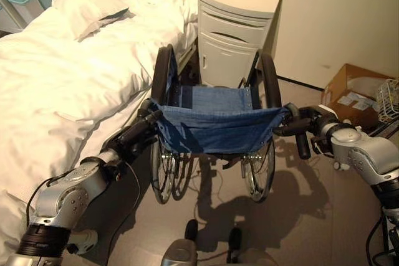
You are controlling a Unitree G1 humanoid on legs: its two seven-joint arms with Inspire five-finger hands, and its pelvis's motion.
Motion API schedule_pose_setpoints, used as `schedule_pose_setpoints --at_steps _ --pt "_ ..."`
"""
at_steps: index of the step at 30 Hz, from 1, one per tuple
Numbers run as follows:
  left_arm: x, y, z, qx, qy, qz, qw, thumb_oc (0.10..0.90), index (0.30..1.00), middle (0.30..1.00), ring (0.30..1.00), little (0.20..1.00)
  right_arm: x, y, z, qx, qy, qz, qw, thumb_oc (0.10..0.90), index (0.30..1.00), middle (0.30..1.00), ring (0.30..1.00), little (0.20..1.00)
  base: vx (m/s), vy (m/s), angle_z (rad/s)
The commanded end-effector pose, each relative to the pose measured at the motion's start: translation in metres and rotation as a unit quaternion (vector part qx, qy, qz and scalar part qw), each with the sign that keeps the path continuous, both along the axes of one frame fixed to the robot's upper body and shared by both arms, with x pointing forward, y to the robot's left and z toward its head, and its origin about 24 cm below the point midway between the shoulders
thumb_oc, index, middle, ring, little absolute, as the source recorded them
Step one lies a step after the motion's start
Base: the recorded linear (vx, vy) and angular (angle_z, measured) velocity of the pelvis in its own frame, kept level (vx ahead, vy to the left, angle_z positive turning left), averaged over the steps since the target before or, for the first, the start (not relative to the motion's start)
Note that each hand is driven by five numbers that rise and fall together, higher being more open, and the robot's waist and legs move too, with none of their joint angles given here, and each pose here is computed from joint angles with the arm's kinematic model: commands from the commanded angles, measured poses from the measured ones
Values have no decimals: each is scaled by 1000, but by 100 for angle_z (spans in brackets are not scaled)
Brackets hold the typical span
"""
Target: Push the wheelchair next to the bed
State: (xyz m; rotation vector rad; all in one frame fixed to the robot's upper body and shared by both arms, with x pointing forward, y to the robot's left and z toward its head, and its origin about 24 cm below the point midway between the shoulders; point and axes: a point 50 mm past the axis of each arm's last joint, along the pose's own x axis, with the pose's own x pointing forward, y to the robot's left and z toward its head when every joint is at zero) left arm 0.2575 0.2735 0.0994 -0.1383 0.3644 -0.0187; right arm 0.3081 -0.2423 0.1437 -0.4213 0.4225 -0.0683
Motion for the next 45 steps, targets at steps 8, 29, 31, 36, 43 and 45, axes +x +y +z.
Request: schedule_pose_setpoints --at_steps 8,29,31,36,43,45 --pt "-11 72 125 58 -263 140 953 800 900 900 900 900 -29 -89 136 -41 -316 -213 923 800 900 900 900 900 1 -2 0" --pt "-27 98 118 52 -260 187 946 800 900 900 900 900 -48 -115 111 150 -357 -261 884 800 900 900 900 900 2 0 0" --pt "-29 100 118 52 -260 196 944 800 900 900 900 900 -50 -118 107 151 -354 -269 883 800 900 900 900 900 15 -6 0" --pt "-37 115 120 78 -260 253 928 800 900 900 900 900 -55 -128 100 124 -342 -295 884 800 900 900 900 900 0 0 0" --pt "-51 137 133 124 -265 285 913 800 900 900 900 900 -66 -147 118 57 -349 -314 881 800 900 900 900 900 0 0 0" --pt "-51 137 134 125 -265 279 914 800 900 900 900 900 -70 -151 125 43 -359 -322 875 800 900 900 900 900 0 0 0"
